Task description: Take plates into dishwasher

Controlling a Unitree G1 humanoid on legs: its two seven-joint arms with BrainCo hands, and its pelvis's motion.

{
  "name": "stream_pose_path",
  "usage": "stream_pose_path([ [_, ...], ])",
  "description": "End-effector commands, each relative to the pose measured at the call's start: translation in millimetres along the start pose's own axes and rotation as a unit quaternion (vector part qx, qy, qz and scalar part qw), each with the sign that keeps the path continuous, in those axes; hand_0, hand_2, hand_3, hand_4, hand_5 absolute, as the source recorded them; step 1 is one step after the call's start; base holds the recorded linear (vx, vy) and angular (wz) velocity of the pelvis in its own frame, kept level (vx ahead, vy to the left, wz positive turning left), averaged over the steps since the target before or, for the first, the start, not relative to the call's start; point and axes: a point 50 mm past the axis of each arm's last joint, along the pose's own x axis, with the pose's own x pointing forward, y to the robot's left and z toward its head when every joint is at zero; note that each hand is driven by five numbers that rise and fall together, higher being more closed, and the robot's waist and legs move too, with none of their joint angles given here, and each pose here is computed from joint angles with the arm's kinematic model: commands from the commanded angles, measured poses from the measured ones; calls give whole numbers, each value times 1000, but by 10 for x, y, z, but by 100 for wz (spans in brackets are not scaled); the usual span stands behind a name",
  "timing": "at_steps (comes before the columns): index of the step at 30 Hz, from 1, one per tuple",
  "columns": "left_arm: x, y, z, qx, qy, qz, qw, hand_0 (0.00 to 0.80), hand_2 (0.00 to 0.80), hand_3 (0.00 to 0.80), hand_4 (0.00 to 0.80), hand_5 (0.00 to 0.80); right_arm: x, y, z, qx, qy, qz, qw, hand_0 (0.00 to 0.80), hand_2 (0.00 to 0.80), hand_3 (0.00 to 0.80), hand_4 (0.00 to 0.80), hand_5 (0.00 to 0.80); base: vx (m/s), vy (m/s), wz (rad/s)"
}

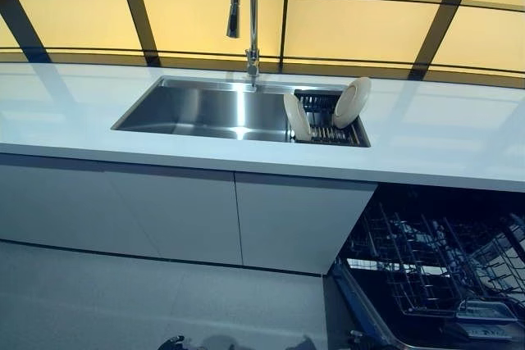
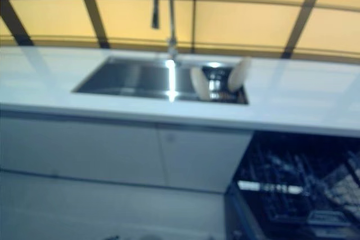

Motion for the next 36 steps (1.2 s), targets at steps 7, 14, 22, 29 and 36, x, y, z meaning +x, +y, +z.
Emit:
stream_pose_path([
  [7,44,24,249,-21,-35,2,999,0,0,0,0,0,45,-38,233,-22,-29,-9,999,0,0,0,0,0,0,0,0],
  [14,36,33,208,0,-20,12,1000,0,0,0,0,0,-139,-84,1008,-24,-224,46,973,0,0,0,0,0,0,0,0],
  [22,-7,114,48,-4,-16,28,999,0,0,0,0,0,-1526,-202,2170,97,-631,261,724,0,0,0,0,0,-8,-4,-1],
  [29,16,-14,84,12,-17,16,1000,0,0,0,0,0,-2402,-97,2655,315,-717,508,358,0,0,0,0,0,-1,-2,-2],
  [36,21,-142,25,20,-12,8,1000,0,0,0,0,0,-2789,-144,2780,344,-745,508,263,0,0,0,0,0,7,-15,0],
])
